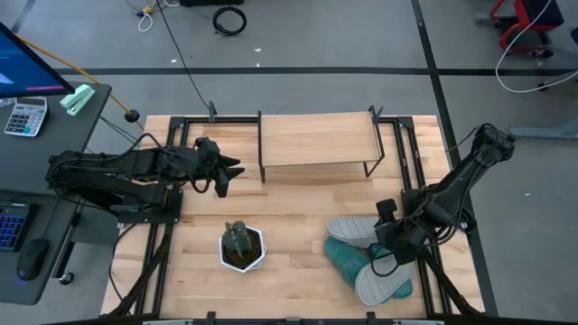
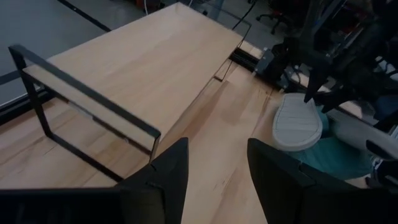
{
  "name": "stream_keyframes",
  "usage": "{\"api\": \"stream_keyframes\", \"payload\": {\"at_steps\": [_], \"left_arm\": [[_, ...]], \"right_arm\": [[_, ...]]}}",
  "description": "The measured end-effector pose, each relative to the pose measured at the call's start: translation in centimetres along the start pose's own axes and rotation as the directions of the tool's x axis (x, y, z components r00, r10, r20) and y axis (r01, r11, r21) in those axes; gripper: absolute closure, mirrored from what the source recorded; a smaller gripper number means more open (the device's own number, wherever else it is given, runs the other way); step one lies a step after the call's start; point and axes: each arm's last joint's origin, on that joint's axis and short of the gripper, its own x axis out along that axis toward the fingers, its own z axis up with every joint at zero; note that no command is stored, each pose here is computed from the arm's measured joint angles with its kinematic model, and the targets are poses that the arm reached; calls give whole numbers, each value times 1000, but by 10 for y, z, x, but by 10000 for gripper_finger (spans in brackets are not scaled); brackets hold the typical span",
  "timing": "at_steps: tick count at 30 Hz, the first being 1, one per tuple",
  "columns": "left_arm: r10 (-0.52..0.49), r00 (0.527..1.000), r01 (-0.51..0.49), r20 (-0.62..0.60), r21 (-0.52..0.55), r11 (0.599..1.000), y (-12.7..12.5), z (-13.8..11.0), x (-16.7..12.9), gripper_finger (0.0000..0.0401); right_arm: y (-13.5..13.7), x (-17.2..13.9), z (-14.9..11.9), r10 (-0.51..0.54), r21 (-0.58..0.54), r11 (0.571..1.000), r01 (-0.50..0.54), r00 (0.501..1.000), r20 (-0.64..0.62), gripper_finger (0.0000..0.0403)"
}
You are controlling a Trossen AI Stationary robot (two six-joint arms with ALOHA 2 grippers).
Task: Pick and place slides into the shelf
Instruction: Put the top gray slide on the shelf
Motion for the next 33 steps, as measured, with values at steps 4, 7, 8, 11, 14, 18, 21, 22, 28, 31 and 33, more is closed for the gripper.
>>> {"api": "stream_keyframes", "payload": {"at_steps": [4, 7, 8, 11, 14, 18, 21, 22, 28, 31, 33], "left_arm": [[8, 1000, -8, -13, 5, 1000, 1, -1, 0, 232], [9, 1000, -9, -15, 7, 1000, 1, -2, 0, 232], [9, 1000, -9, -15, 7, 1000, 1, -2, 0, 232], [9, 1000, -8, -15, 7, 1000, 1, -2, 0, 232], [9, 1000, -9, -15, 6, 1000, 1, -2, 0, 232], [9, 1000, -9, -15, 7, 1000, 1, -2, 0, 235], [9, 1000, -9, -15, 7, 1000, 1, -2, 0, 236], [9, 1000, -9, -15, 7, 1000, 1, -2, 0, 236], [9, 1000, -9, -16, 7, 1000, 1, -2, 0, 237], [9, 1000, -9, -16, 7, 1000, 1, -2, 0, 238], [9, 1000, -9, -16, 7, 1000, 1, -2, 0, 239]], "right_arm": [[2, 7, 1, -43, -2, 999, 43, 999, -17, 80], [5, 14, 3, -52, 21, 998, 53, 998, -33, 63], [7, 16, 4, -55, 31, 998, 56, 998, -37, 60], [10, 24, 7, -75, 55, 996, 77, 996, -47, 58], [12, 29, 7, -101, 74, 992, 105, 993, -56, 71], [11, 29, 8, -107, 106, 988, 113, 993, -54, 129], [10, 27, 7, -104, 111, 988, 109, 993, -47, 198], [10, 27, 8, -107, 113, 987, 112, 993, -50, 223], [2, 29, 10, -124, 150, 980, 131, 991, -59, 320], [-2, 26, 14, -122, 166, 977, 132, 990, -71, 320], [-5, 21, 18, -121, 171, 976, 133, 989, -81, 322]]}}
